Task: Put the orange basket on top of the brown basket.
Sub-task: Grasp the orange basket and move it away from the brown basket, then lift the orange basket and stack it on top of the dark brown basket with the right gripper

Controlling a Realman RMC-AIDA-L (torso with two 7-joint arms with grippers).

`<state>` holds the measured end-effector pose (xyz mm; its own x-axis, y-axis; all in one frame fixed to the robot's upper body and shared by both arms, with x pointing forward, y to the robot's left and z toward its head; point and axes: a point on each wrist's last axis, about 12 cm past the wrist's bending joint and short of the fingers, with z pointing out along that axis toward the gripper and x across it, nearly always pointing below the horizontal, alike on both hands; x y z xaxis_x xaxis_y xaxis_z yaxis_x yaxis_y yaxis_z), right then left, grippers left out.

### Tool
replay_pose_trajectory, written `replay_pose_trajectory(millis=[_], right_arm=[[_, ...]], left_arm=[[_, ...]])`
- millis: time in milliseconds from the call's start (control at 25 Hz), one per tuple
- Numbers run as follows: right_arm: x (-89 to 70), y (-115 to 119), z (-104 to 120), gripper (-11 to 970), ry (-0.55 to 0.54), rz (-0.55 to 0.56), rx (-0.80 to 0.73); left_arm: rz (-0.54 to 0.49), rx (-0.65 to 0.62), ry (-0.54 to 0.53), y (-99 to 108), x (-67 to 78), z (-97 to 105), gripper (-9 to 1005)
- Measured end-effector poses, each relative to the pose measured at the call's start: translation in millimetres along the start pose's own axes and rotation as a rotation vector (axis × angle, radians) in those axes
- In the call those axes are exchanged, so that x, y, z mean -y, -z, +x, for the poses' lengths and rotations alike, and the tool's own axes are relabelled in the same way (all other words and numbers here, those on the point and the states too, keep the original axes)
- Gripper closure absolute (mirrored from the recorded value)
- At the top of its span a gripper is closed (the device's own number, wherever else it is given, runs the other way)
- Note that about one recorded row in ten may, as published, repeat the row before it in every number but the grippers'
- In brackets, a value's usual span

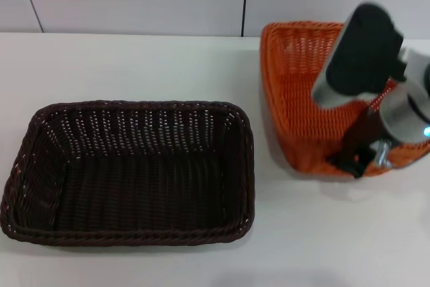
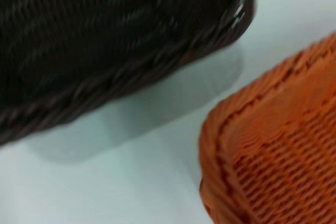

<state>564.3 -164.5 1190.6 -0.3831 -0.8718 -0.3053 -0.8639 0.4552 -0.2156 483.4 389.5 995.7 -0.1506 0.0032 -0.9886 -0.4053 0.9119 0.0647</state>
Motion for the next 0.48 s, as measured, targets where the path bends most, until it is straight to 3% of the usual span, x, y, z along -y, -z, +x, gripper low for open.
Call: replay_pose_trajectory(millis=[160,320,480], right_arm=[[13.3,29,-14,801,0.002,0.094,0.08],[17.3,41,-25,802,0.023,0.126,0.11],[17.0,54,-49,802,0.128,0.166,0.133]], left_arm=[[0.005,-0.007,0.001,-2,2.2,0,195],[0.012,-0.021,0.003,-4,4.9,0,195],[0.008,-0.027,0.008,-6,5.3,-1,195]])
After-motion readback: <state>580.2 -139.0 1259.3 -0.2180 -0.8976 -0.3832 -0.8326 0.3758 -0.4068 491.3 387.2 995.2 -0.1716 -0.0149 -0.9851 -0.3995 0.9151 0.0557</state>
